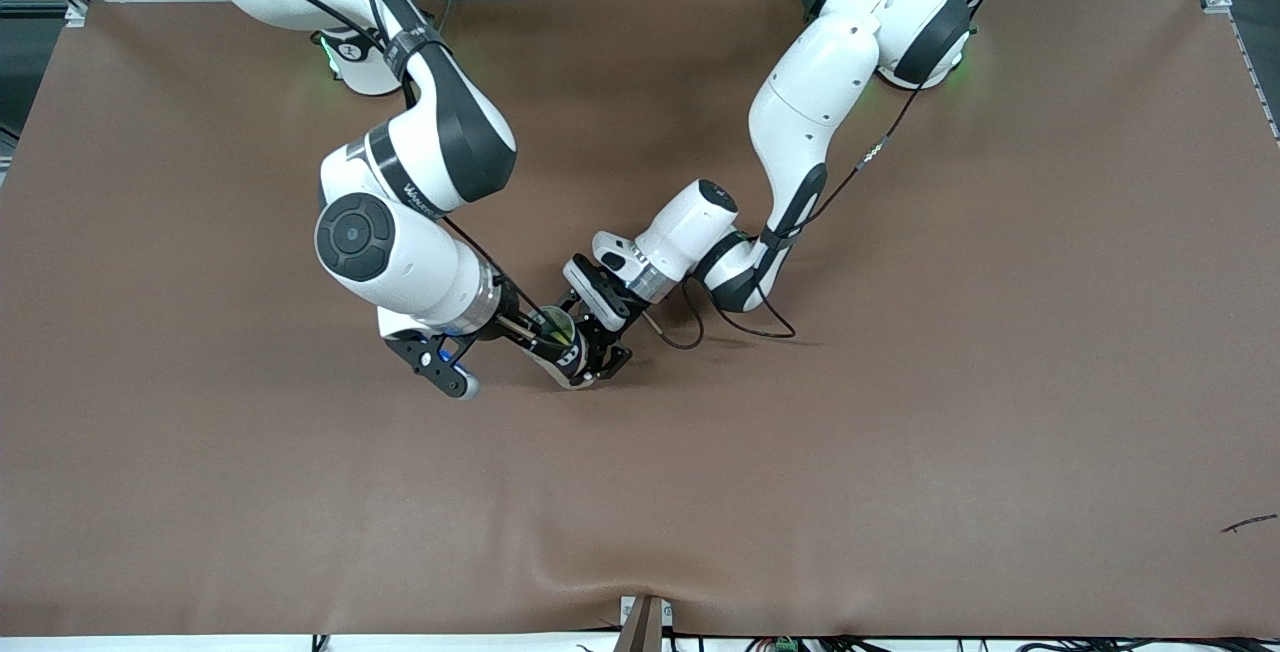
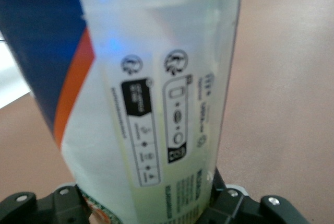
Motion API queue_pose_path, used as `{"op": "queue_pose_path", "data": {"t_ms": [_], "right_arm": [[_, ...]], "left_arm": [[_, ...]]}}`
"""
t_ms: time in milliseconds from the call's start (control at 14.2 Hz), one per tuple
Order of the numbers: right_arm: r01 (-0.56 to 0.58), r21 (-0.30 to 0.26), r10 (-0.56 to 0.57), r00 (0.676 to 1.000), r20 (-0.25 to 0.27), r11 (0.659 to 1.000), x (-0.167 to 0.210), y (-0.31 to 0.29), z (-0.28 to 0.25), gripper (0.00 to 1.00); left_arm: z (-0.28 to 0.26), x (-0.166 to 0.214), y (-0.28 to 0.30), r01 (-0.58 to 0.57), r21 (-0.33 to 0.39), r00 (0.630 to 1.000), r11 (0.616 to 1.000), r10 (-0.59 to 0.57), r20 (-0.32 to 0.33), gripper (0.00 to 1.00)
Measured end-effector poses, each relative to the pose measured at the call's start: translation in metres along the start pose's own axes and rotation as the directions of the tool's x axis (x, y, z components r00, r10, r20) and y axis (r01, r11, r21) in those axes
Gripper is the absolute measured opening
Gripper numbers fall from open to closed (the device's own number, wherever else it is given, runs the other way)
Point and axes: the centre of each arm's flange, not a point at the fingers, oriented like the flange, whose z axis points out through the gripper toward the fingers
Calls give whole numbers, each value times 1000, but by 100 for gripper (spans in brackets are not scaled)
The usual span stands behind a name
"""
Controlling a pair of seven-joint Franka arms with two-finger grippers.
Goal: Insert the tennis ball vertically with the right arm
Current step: 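Open the right gripper to drop the ball into the can, then withdraw the right gripper while the left gripper releases the can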
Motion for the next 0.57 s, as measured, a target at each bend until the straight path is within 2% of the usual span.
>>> {"op": "queue_pose_path", "data": {"t_ms": [141,283,565], "right_arm": [[72,-52,-73,997,-14,996,20,17,-3,100],[135,-86,-135,991,8,987,47,42,-11,100],[258,-98,-254,966,57,961,112,121,-31,100]], "left_arm": [[0,0,0,0,0,1000,1000,0,-1,99],[0,-2,0,10,0,1000,1000,-10,4,100],[0,-24,6,95,-8,994,995,-95,49,100]]}}
